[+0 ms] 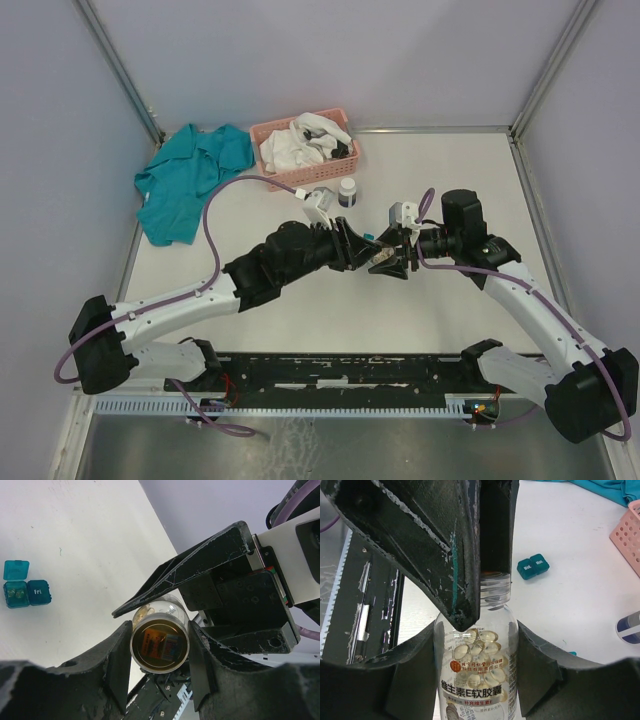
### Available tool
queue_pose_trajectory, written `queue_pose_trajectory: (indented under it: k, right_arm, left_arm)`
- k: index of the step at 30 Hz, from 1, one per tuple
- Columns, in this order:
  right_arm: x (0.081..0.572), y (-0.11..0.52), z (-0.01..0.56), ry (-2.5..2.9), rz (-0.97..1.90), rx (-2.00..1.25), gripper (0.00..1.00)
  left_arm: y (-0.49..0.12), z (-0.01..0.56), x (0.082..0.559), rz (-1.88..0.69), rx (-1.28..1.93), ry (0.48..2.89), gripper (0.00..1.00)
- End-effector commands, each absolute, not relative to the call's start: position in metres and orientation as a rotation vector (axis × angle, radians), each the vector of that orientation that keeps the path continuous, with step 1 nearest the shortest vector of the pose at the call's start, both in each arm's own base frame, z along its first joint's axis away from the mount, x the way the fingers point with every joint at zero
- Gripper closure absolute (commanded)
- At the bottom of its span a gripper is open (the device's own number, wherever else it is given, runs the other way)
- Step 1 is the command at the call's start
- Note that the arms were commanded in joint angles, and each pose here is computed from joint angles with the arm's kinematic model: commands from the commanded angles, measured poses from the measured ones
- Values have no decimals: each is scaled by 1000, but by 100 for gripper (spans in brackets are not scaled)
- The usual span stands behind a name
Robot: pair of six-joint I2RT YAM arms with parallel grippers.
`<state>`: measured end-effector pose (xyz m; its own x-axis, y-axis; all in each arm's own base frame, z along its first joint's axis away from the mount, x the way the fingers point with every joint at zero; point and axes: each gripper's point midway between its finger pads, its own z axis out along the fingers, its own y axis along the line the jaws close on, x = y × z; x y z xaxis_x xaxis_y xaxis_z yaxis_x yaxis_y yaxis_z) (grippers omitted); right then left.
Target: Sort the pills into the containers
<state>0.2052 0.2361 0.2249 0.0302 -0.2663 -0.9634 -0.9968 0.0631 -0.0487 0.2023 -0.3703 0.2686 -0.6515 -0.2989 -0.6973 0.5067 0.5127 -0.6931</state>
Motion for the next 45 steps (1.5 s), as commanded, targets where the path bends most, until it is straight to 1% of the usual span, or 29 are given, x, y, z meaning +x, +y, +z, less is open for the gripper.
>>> queue_pose_trajectory:
  k: [1,3,4,6,7,12,16,19,25,29,34,45]
  right_arm:
    - [208,238,238,1325,962,-1384,56]
    - [208,238,237,1324,957,-1384,38]
    - [209,238,237,1326,951,-1382,27]
    - [210,237,237,1333,941,-1379,2]
    - [210,236,237,1337,936,-1377,0]
    - [210,235,236,1339,918,-1392,0]
    - [210,234,235,1336,907,-1406,0]
    - [210,234,233,1340,907,-1410,0]
    - [212,234,229,1347,907,-1416,0]
    - [212,234,227,1349,908,-1419,1]
    - [212,234,228,1343,906,-1420,0]
    - [212,234,227,1348,909,-1419,0]
  left_arm:
    - [-370,290,204,-1276,126,1876,97]
    - [-366,291,205,-1273,110,1867,97]
    - [-364,289,206,-1268,102,1866,97]
    - [-359,285,209,-1244,87,1867,97]
    - [-356,282,211,-1221,80,1871,97]
    - [-324,241,233,-987,17,1933,97]
    - [-276,200,256,-765,-80,1989,97]
    - [-227,171,274,-570,-167,2040,97]
    - [-155,159,287,-114,-202,2093,97]
    - [-123,150,298,138,-225,2129,97]
    - [-117,139,311,217,-223,2157,97]
    - [-101,126,339,258,-260,2184,96]
